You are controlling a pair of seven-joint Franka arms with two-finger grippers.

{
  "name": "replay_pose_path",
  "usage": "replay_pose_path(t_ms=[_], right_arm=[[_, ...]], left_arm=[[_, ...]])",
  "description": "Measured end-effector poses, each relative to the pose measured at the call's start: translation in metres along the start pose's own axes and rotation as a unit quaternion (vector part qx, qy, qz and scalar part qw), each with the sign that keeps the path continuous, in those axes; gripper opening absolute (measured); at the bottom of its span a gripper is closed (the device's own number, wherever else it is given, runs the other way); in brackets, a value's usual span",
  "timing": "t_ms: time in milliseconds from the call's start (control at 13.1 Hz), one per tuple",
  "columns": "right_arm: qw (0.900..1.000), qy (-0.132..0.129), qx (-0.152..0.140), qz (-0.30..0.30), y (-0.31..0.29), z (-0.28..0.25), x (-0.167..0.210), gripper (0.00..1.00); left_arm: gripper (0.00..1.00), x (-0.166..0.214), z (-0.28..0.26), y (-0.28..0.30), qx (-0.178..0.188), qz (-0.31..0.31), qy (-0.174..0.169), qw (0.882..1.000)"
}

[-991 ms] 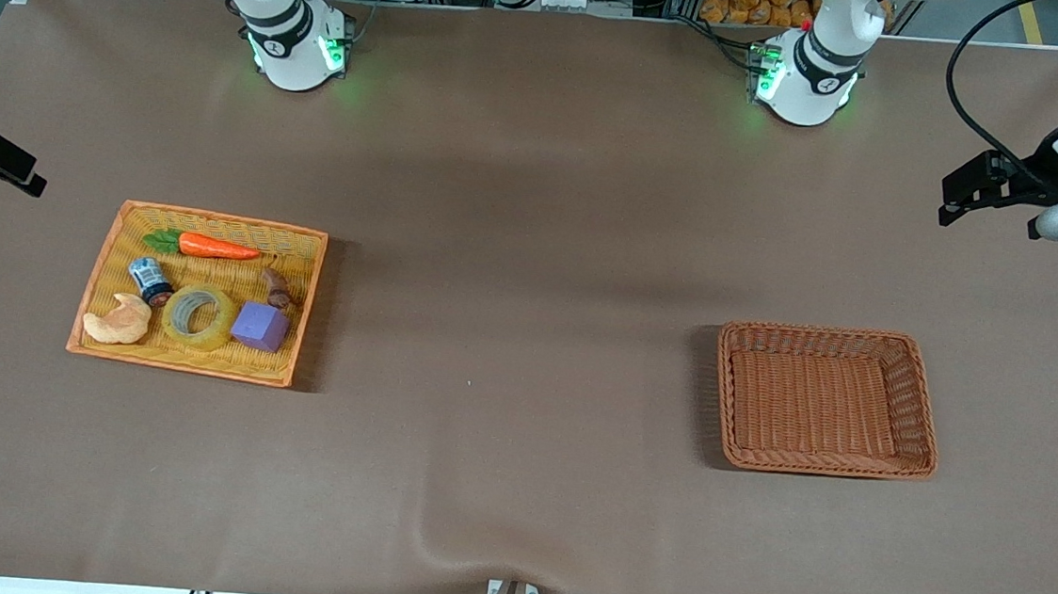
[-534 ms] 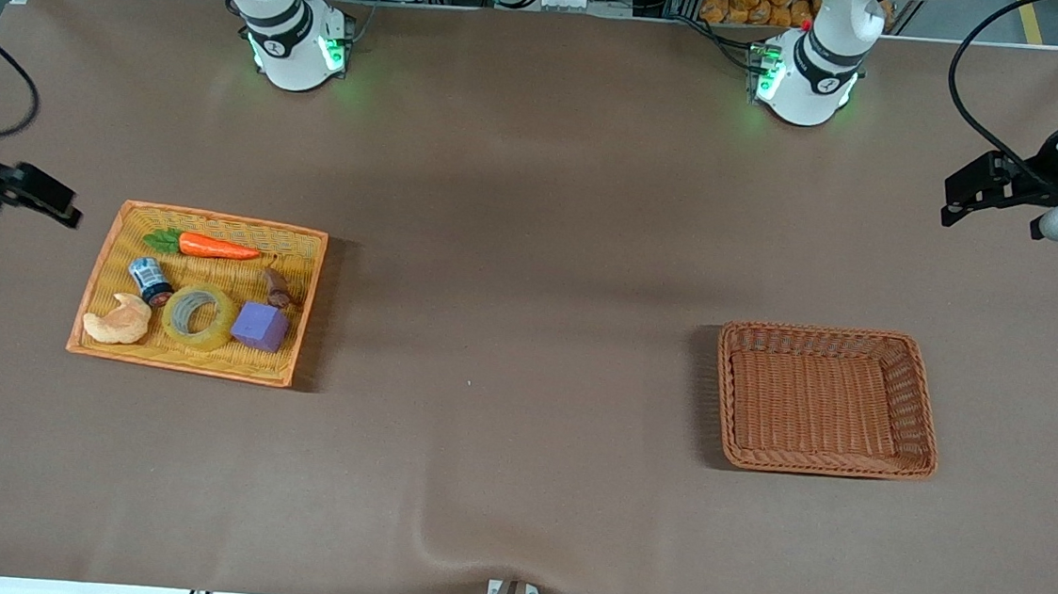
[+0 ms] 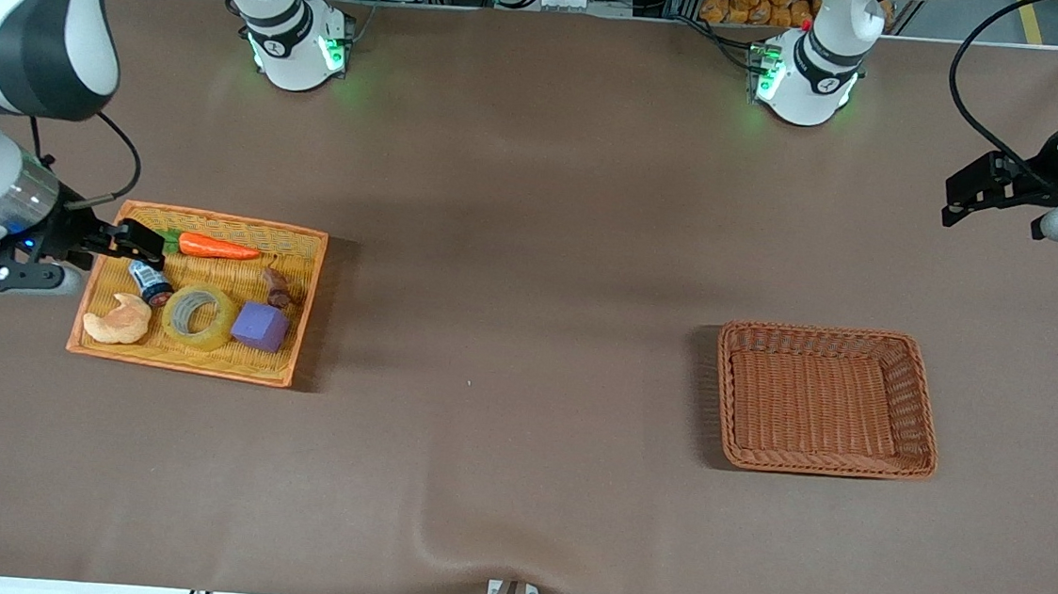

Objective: Transfer tape with both arms
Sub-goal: 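Lower the right gripper onto the yellow tape roll in the tray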

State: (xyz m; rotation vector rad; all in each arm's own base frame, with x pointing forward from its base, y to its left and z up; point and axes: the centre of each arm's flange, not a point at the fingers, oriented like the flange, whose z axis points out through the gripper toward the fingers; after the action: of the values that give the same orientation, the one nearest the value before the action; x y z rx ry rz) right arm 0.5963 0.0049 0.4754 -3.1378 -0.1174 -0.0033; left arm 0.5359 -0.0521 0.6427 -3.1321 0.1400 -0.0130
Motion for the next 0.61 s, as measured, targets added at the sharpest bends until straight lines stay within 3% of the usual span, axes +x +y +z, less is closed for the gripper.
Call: replay_pose_path(t_ms=[610], right_arm=[[0.994, -0.017, -0.001, -0.108, 0.028, 0.152, -0.024, 1.00]], left_arm=[[1.00, 0.000, 0.001, -0.001, 0.000, -0.001, -0.001, 1.000]])
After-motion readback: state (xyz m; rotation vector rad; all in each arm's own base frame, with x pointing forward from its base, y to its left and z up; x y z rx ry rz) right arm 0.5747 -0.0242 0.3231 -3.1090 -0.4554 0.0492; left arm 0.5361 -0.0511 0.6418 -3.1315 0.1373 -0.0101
